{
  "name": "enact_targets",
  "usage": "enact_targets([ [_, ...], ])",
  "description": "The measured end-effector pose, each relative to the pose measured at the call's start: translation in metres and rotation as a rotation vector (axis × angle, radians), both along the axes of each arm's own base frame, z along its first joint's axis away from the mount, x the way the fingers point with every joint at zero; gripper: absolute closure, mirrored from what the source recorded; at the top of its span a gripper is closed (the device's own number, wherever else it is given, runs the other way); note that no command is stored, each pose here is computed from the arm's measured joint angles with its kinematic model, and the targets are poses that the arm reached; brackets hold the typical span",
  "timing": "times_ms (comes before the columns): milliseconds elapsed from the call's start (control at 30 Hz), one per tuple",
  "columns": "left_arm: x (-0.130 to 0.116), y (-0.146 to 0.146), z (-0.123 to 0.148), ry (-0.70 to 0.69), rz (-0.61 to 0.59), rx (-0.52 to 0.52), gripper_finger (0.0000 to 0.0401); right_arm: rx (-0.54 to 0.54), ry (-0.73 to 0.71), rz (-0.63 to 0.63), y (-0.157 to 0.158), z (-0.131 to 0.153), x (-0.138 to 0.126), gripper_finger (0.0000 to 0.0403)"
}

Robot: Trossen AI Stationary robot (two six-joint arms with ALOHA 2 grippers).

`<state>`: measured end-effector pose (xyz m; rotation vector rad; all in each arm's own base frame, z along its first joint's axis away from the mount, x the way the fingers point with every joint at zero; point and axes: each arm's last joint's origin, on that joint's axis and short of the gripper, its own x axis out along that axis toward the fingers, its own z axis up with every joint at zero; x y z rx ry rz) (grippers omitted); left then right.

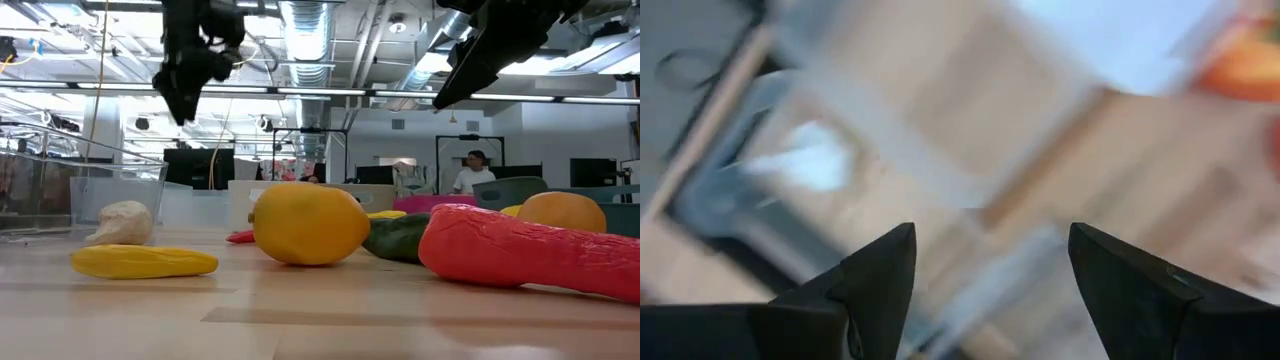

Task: Sort produce into baskets
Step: Put the garlic into the left small transparent bin

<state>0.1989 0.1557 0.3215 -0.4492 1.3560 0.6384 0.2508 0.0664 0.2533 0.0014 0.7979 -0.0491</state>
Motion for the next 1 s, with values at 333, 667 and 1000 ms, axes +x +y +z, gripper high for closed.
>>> enact_targets([
  [333,0.044,-0.088,0.0,-0.062,-0.348,-0.139,0.0151,0.0,0.0,0.0,0.0,0.0,0.0,0.0152],
  [667,0.067,-0.172,-0.015,0.035,-0.677,-0.085,0.0151,0.001,0.001,-0.001,0.0,0.0,0.0,0.0152],
  [1000,0.097,-0.218,-0.062,0.188,-0.846,-0.05,0.0151,0.001,0.0,-0.001,0.0,0.0,0.0,0.0152],
])
